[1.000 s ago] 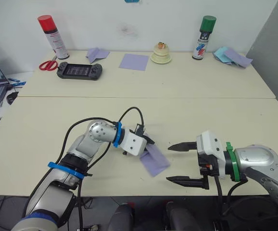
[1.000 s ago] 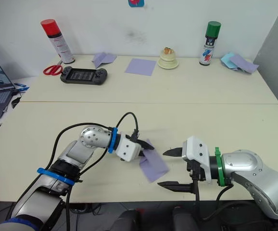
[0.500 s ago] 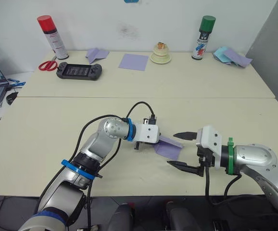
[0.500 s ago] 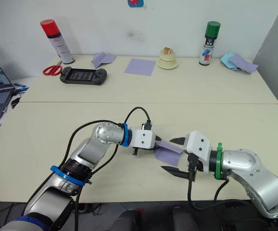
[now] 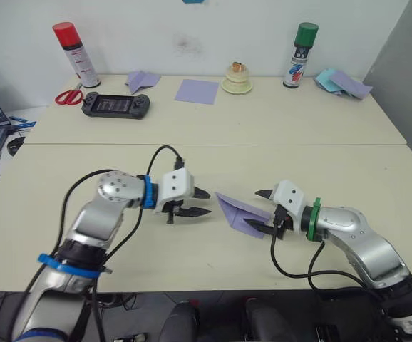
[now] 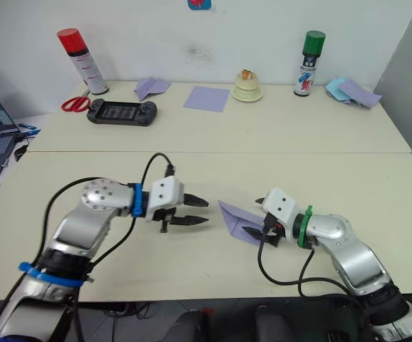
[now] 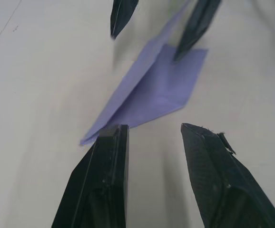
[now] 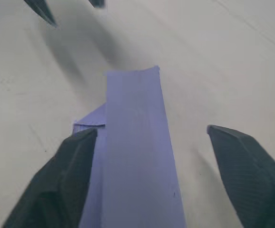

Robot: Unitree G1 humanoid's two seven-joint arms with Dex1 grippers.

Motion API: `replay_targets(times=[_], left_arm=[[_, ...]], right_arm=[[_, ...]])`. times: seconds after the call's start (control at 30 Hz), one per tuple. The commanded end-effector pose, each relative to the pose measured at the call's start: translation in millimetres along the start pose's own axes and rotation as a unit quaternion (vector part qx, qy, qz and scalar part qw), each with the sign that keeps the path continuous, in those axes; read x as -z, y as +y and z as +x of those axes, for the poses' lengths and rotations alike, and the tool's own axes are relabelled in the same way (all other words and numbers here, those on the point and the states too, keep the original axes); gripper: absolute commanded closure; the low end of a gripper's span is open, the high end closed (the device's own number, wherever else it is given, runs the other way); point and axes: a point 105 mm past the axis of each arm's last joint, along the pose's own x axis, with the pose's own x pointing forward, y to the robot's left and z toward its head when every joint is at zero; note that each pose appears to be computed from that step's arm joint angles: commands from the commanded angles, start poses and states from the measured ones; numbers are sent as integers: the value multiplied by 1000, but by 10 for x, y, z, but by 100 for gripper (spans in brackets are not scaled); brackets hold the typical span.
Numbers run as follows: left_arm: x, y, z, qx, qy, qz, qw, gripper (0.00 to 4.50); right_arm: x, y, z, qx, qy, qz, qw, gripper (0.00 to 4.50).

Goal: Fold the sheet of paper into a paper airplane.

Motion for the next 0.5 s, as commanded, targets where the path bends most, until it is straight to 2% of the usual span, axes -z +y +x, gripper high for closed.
replay_targets(times=[0.03, 0.23, 0.5], left_arm=[[-240, -93, -186, -3, -25, 21, 999, 247], [-271, -206, -432, -47, -7, -10, 999, 247], [-266, -308, -495, -64, -9, -36, 997, 247]], right_arm=[[-114, -10, -3, -25, -18, -42, 999, 209], [-114, 12, 48, -97, -11, -105, 990, 440], [-148, 8, 108, -169, -24, -170, 971, 448]])
